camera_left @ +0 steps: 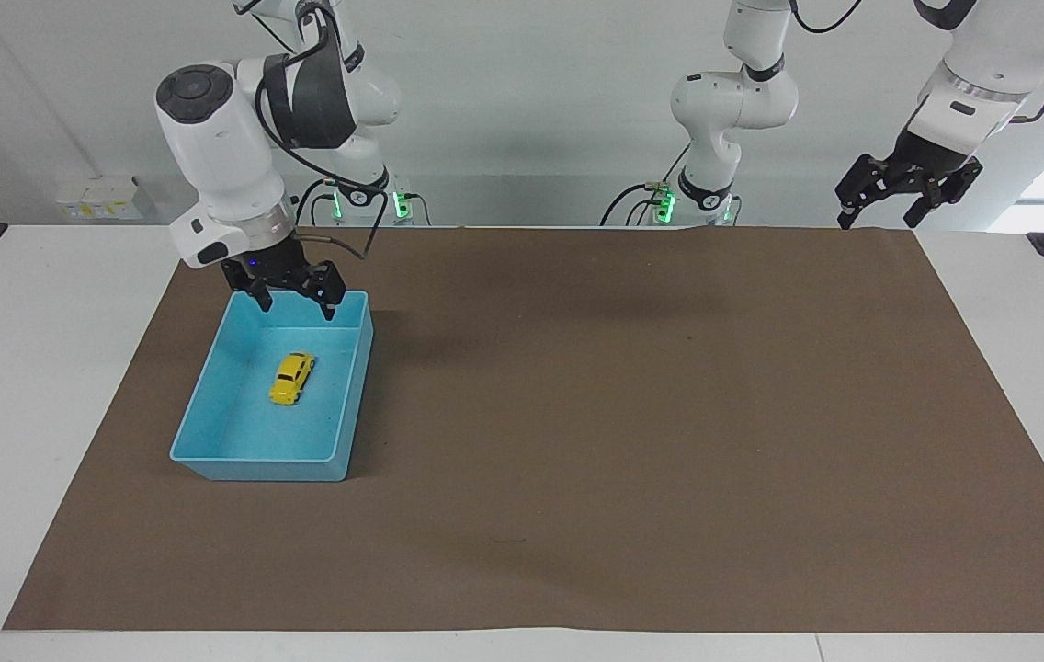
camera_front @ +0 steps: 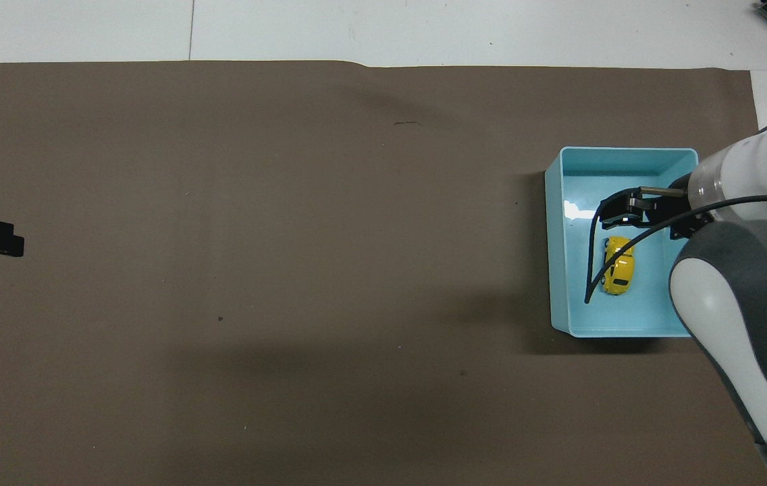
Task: Wind up and store yellow beetle car
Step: 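Open the right gripper and raise it off the car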
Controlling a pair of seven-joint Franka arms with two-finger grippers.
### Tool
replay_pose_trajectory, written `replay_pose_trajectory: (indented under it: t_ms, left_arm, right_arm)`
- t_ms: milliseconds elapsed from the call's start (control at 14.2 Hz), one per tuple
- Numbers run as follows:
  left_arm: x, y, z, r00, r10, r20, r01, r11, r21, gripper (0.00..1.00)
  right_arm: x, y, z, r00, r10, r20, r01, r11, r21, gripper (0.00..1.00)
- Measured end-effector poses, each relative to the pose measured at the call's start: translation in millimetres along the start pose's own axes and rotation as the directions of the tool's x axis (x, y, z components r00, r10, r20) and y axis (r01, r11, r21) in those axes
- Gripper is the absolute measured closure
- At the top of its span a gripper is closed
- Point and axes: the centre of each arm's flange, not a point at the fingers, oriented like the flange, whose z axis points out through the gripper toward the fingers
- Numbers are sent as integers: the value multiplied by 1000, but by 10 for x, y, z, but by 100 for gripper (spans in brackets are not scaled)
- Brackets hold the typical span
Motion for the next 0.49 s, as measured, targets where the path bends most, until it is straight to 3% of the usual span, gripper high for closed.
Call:
replay_pose_trajectory:
  t_ms: [493]
  left_arm:
    - [0,0,0,1000,0,0,0,1000,0,0]
  right_arm:
    - [-82,35,-312,1000,6,-6,-6,1000,-5,0]
